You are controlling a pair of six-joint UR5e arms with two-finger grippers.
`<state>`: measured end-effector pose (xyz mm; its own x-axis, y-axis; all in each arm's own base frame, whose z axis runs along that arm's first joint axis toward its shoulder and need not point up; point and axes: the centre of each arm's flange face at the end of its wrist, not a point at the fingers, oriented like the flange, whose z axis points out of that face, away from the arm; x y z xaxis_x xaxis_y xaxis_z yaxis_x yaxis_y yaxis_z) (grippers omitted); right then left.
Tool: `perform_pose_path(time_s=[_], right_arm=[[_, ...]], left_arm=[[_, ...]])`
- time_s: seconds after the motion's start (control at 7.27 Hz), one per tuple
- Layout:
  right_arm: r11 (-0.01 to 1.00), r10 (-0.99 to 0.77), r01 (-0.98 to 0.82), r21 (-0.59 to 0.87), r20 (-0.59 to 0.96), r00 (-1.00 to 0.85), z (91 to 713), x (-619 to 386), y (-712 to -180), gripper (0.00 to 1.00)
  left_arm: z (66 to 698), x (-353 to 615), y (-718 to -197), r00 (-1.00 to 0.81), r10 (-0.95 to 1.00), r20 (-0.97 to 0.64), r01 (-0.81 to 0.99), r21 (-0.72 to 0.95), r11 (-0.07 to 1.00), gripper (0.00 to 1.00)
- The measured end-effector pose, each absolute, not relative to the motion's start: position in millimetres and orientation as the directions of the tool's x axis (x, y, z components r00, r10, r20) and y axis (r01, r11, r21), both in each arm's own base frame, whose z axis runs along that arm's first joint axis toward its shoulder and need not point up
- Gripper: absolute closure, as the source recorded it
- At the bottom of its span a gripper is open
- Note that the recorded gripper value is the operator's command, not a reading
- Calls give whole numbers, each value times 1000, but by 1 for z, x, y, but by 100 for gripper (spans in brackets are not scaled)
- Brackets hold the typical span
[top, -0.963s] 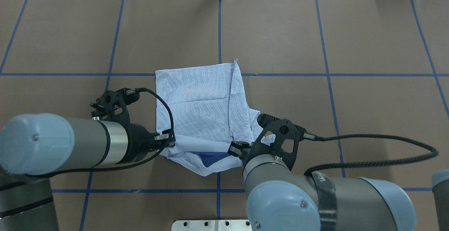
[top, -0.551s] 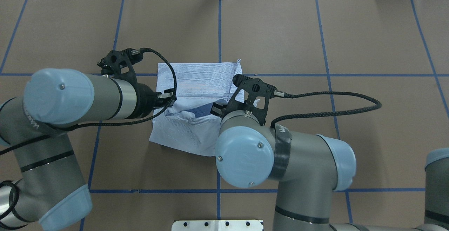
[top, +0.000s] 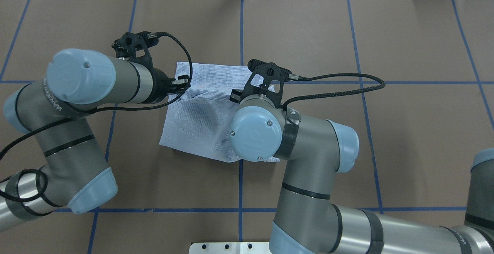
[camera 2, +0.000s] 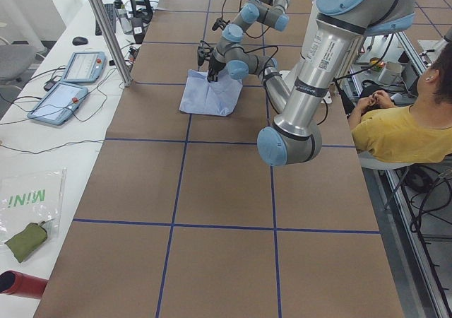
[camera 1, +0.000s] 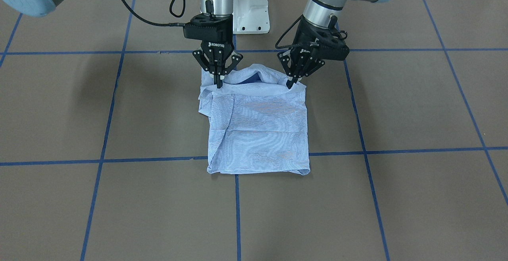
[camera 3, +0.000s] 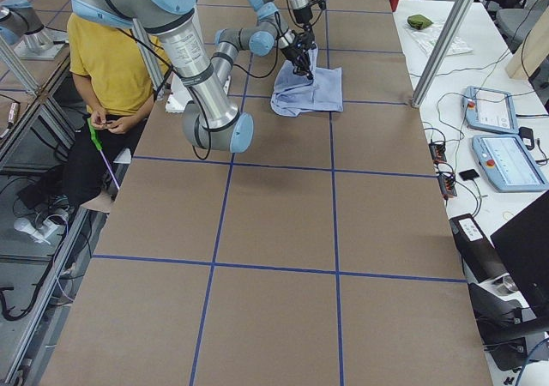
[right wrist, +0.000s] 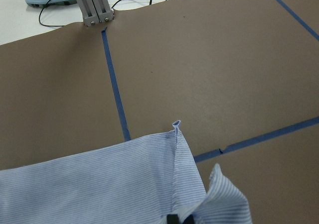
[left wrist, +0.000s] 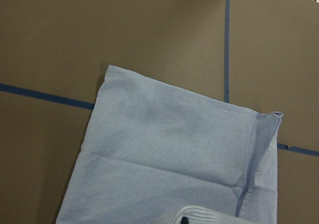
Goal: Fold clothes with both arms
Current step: 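Lift the near edge with both grippers and fold it away from the robot, then lay the folded edge down on the far side and open both grippers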
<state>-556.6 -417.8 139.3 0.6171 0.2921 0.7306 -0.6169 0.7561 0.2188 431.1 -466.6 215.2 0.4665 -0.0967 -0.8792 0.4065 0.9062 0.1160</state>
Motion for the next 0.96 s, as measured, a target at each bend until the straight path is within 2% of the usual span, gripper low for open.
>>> perform_pose_path(time_s=[0.55, 0.96], right_arm=[[757, 294, -613, 226, 720, 629, 161, -591, -487, 100], [770, 298, -598, 224, 702, 647, 179, -607, -513, 100]], left_arm=[[244, 457, -534, 524, -57, -849, 405, 190, 894, 100], [280, 501, -584, 562, -48, -826, 392, 215, 895, 100]])
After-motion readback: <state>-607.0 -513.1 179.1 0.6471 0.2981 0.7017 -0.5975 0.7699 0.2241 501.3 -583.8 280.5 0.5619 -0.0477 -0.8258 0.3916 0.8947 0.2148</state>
